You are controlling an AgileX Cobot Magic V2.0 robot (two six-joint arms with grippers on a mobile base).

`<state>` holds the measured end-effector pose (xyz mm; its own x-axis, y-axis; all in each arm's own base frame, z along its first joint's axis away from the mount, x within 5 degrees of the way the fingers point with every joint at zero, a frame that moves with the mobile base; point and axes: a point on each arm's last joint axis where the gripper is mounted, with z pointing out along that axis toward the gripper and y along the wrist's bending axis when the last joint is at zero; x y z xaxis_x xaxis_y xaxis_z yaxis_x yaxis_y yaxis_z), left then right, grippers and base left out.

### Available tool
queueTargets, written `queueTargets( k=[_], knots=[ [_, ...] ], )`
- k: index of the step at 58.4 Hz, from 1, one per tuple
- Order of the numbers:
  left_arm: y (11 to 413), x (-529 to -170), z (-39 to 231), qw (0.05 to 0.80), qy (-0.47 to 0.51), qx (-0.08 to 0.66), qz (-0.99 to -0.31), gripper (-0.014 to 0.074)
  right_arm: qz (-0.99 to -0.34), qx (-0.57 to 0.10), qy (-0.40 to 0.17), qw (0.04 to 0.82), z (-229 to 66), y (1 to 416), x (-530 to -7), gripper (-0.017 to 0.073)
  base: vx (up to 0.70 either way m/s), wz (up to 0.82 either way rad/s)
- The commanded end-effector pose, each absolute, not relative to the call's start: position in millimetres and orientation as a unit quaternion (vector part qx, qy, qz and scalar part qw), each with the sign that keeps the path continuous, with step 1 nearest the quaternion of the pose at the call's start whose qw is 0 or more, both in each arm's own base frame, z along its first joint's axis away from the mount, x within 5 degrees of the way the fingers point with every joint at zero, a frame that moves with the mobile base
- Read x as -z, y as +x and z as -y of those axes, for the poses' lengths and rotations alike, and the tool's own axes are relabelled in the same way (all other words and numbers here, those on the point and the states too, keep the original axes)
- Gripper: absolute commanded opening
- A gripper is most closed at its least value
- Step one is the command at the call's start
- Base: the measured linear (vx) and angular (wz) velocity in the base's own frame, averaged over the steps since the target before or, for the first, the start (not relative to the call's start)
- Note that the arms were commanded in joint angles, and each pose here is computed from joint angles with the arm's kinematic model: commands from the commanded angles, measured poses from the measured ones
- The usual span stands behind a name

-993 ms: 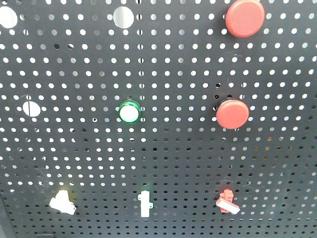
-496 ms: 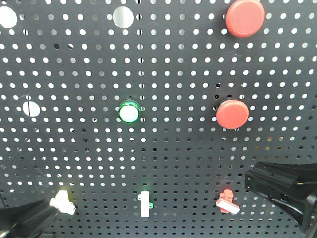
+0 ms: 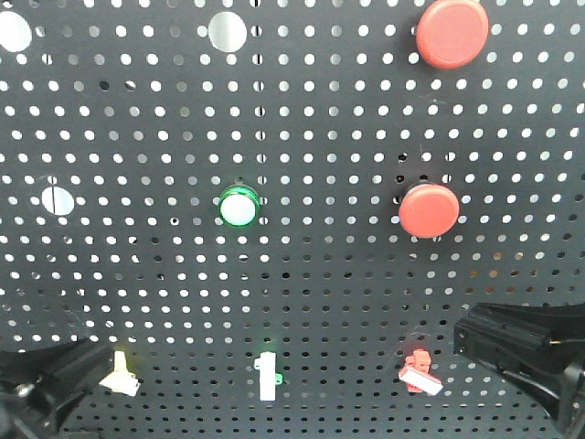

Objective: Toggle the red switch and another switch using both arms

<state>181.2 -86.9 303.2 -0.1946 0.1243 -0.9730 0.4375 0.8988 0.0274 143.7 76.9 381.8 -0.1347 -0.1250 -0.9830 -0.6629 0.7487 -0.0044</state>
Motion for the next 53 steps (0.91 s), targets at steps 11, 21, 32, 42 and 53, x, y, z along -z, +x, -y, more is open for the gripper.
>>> queueTargets(
  k=[11,21,32,42,53],
  knots=[
    [195.7,-303.9,78.4,0.602,0.157,0.110,-0.775,0.0003,-0.704,-0.216,-0.264,0.623,-74.9,143.0,-394.3,-0.0006,0.00,0.00],
    [194.9,-303.4,78.0,0.599,0.158,0.109,-0.777,0.0003,-0.706,-0.217,-0.264,0.620,-74.9,142.9,-393.8,-0.0006,0.00,0.01],
    [192.5,-293.6,77.0,0.598,0.157,0.109,-0.778,0.0003,-0.706,-0.219,-0.267,0.618,-75.5,142.3,-393.3,-0.0006,0.00,0.01],
    [184.4,-284.7,73.9,0.600,0.147,0.117,-0.778,0.0003,-0.708,-0.227,-0.277,0.608,-77.2,140.5,-391.9,-0.0006,0.00,0.00],
    [164.1,-278.8,65.7,0.612,0.145,0.120,-0.768,0.0003,-0.711,-0.216,-0.290,0.603,-77.0,140.4,-389.4,-0.0006,0.00,0.00]
  ],
)
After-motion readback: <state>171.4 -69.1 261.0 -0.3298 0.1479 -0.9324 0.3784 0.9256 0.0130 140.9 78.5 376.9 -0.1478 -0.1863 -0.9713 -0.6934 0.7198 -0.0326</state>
